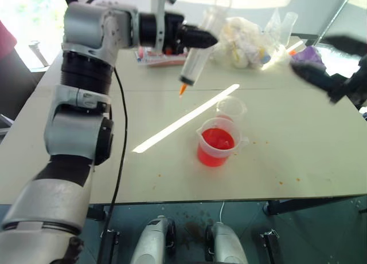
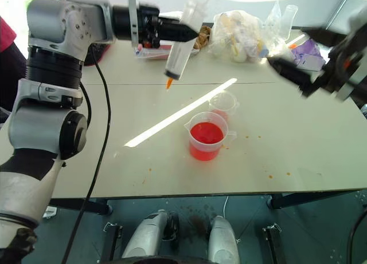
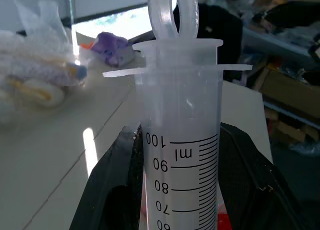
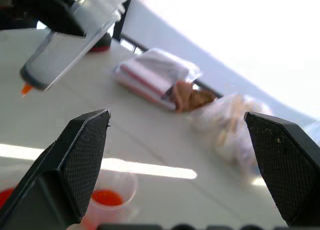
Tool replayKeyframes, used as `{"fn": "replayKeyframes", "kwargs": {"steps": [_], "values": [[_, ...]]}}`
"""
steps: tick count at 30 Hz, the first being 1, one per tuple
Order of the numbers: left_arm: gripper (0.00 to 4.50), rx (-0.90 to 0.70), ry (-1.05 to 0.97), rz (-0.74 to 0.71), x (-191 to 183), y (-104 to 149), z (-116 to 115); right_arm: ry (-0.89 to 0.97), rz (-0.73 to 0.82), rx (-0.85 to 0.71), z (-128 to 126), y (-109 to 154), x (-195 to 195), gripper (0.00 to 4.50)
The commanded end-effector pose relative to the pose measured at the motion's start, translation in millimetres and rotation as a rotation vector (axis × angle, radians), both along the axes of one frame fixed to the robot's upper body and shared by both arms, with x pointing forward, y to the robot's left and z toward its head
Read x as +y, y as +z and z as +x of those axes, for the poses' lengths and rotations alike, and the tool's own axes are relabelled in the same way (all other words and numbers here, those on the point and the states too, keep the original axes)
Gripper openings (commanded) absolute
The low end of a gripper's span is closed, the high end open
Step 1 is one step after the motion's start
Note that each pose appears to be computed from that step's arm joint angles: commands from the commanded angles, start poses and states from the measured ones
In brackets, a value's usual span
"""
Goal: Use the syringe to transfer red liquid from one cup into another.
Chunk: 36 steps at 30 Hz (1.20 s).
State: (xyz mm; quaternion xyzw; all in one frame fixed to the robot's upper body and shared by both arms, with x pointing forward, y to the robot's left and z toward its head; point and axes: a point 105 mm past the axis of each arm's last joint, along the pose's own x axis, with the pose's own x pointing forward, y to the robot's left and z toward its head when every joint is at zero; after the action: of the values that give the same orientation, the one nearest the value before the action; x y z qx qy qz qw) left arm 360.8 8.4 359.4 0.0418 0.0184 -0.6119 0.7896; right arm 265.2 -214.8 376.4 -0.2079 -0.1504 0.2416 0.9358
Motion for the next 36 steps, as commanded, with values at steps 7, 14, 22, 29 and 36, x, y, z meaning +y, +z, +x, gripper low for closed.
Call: {"fn": "replayKeyframes", "kwargs": {"steps": [7, 14, 22, 29, 36], "values": [[1.5, -0.186, -0.043, -0.079, -51, -20, -27, 0.0, -0.057, -0.177, 4, 49, 36, 4.5], [1.5, -0.16, -0.081, -0.109, -59, -30, -45, -0.051, -0.099, -0.103, 23, 24, 32, 4.5], [1.5, -0.127, -0.024, -0.1, -53, -35, -31, -0.083, -0.1, -0.083, 26, 17, 18, 4.5], [1.5, -0.112, 0.004, -0.087, -51, -42, -26, -0.088, -0.103, -0.08, 25, 14, 15, 4.5], [1.5, -0.163, -0.045, -0.076, -55, -44, -40, -0.088, -0.1, -0.065, 30, 8, 15, 4.5]]}}
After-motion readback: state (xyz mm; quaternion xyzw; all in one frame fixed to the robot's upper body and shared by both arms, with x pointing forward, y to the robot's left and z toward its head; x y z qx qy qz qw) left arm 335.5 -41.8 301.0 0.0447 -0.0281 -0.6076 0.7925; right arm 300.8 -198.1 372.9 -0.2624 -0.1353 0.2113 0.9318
